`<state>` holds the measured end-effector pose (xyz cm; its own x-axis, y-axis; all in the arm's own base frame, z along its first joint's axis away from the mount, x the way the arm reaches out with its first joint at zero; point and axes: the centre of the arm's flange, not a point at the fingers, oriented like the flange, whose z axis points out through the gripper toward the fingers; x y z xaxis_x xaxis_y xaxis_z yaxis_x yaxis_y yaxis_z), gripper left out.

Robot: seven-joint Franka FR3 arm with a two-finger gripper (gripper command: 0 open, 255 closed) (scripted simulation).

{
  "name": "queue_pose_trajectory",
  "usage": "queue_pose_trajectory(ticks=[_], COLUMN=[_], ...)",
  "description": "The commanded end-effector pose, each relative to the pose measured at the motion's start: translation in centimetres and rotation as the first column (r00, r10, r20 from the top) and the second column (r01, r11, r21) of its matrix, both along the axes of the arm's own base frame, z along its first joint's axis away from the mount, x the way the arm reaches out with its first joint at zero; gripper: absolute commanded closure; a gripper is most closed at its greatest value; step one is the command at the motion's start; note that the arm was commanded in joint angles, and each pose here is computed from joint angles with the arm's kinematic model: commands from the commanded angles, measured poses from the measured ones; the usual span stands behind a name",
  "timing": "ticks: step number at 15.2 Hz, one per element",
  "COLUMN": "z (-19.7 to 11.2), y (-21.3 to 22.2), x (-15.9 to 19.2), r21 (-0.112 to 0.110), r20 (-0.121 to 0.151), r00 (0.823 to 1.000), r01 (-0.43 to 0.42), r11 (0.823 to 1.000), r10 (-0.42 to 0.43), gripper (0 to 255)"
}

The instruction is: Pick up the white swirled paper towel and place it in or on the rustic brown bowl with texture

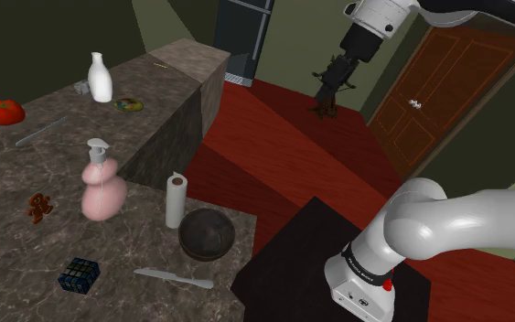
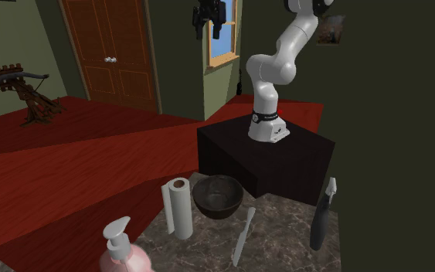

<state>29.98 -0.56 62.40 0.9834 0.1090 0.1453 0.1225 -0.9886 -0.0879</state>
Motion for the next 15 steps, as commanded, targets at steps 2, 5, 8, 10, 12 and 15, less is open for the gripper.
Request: queue_pose_trajectory(ticks=[2,5,8,10,12,15], z=[-1.0,-4.0,-7.1,-9.1,-11.1,-14.1], y=[0.7,2.6,4.6,5.9,7.2,9.2], x=[0.5,2.1,3.8,4.9,5.9,7.6], r21=[-0.002,-0.008,-0.014,-0.018,-0.022,-0.028], r20=[0.003,0.011,0.019,0.024,0.029,0.037], r00=[1.000,1.000,1.000,0.999,0.999,0.998], r01=[-0.003,-0.012,-0.020,-0.026,-0.032,-0.041], r11=[1.000,1.000,1.000,1.000,0.999,0.999], r10=[0.003,0.012,0.021,0.027,0.033,0.042], gripper=[0,0,0,0,0,0])
